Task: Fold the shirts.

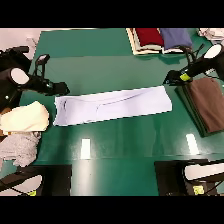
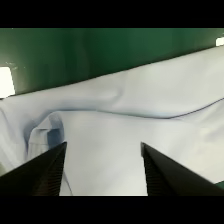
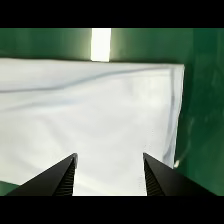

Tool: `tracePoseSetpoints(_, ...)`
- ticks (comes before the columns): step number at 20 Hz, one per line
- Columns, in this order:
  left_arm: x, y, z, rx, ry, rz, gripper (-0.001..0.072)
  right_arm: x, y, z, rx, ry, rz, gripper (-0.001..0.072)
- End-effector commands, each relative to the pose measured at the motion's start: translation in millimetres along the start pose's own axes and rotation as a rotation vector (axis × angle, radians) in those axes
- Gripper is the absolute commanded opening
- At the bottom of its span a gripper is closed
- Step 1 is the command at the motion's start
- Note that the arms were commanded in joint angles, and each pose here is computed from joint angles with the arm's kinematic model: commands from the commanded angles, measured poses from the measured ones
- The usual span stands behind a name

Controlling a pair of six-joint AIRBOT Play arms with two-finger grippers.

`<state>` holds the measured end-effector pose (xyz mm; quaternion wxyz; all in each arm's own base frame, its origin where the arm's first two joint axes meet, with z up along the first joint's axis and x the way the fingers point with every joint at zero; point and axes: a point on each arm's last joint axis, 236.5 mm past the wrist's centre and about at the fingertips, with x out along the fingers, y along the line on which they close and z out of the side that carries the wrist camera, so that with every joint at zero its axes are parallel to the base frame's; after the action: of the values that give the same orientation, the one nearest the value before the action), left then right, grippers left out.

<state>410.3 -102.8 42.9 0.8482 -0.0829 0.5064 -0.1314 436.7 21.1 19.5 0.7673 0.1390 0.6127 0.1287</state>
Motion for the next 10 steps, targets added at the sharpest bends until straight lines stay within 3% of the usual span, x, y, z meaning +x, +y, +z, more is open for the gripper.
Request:
tracePoseSetpoints(1,-15,-9,9,0.019,0.013,-0.014,0.0542,-10,-17,-8,0.027,0.032,0.069,0.0572)
tracePoseSetpoints(2,-15,-9,8,0.018,0.021,-0.016,0.0383,-8,-30,-19,0.07,0.061,0.077,0.0604)
tracePoseSetpoints(3,-15,-12,6,0.013,0.03,-0.026,0.0144,-4,-41,-30,0.11,0.078,0.096,0.0609)
tracePoseSetpoints(4,-15,-14,6,0.008,0.028,-0.037,0.0024,2,-53,-41,0.159,0.095,0.111,0.0663)
tracePoseSetpoints(10,-8,-56,6,0.03,0.012,-0.12,0.0022,59,-55,-72,0.305,0.142,0.319,0.0675)
